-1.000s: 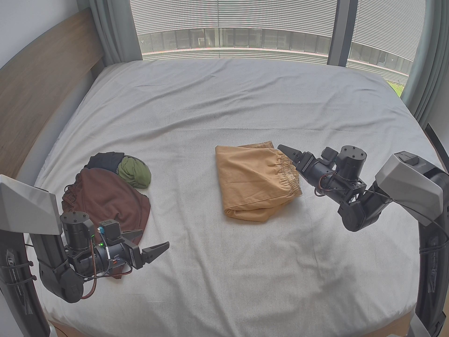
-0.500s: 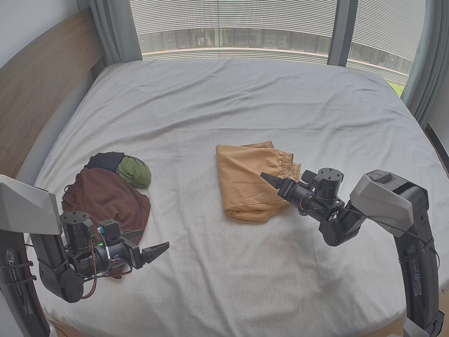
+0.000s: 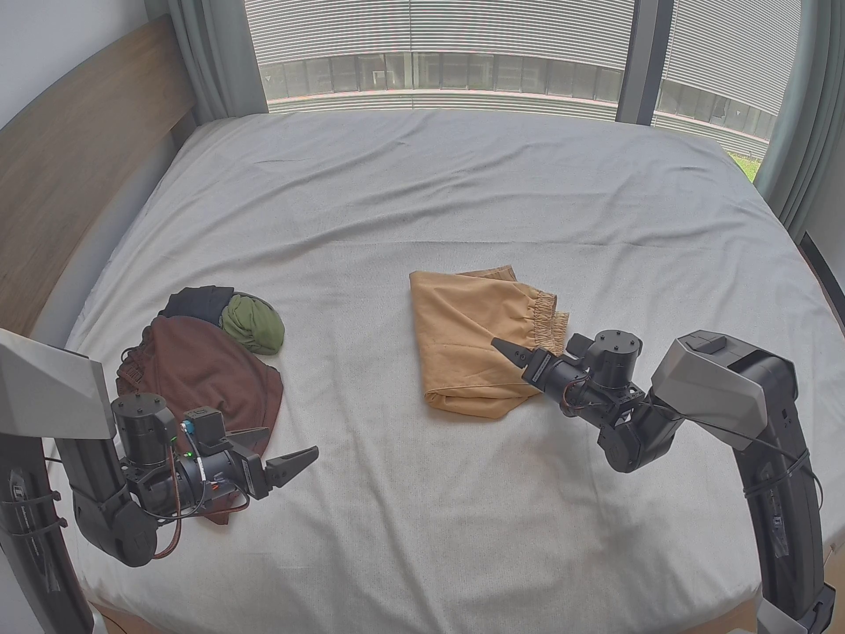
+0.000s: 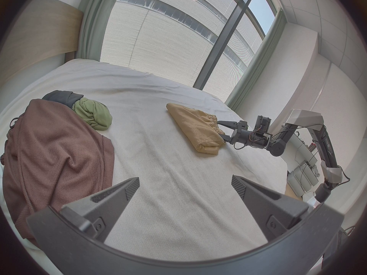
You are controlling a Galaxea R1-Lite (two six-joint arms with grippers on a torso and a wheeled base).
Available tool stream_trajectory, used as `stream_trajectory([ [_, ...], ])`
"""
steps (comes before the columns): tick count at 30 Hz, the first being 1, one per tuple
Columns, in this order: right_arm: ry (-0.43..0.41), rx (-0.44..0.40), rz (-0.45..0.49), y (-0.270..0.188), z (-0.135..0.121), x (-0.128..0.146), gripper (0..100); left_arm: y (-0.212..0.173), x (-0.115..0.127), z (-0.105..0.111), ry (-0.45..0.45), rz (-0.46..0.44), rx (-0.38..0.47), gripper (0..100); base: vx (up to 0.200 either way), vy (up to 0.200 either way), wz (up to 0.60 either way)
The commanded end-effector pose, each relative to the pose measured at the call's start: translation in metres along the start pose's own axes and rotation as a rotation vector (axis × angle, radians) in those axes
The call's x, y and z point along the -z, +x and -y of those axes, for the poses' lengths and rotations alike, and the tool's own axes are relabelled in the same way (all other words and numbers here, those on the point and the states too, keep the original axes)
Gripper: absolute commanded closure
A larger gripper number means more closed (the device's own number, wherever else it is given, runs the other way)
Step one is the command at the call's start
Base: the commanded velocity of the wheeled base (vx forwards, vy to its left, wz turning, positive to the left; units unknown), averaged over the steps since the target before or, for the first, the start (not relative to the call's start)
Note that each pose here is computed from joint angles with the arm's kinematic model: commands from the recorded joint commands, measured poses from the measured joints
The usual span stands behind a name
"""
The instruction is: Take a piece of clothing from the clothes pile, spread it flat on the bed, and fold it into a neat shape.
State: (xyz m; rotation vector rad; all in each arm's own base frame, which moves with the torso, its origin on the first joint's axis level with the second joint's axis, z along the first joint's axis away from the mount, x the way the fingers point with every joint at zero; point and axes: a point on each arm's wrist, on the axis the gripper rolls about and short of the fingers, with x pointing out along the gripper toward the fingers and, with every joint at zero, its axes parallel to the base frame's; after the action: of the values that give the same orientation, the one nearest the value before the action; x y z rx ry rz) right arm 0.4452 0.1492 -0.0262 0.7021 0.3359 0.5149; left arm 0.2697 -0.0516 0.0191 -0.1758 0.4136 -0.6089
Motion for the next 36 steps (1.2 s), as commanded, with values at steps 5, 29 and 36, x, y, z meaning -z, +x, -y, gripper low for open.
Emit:
stream_trajectory([
  [5,-0.056,-0.107,0.151,-0.062,-0.089,-0.068,0,-0.027,-0.050,0.035,0.054,0.183,0.106,0,0.000,0.000,0.00],
  [29,-0.561,-0.070,0.213,-0.296,-0.152,-0.054,0,-0.170,-0.046,0.102,0.212,0.305,0.099,0,0.000,0.000,0.00],
  [36,-0.563,-0.015,0.249,-0.329,-0.148,-0.048,0,-0.201,-0.025,0.115,0.191,0.265,0.107,0,0.000,0.000,0.00],
])
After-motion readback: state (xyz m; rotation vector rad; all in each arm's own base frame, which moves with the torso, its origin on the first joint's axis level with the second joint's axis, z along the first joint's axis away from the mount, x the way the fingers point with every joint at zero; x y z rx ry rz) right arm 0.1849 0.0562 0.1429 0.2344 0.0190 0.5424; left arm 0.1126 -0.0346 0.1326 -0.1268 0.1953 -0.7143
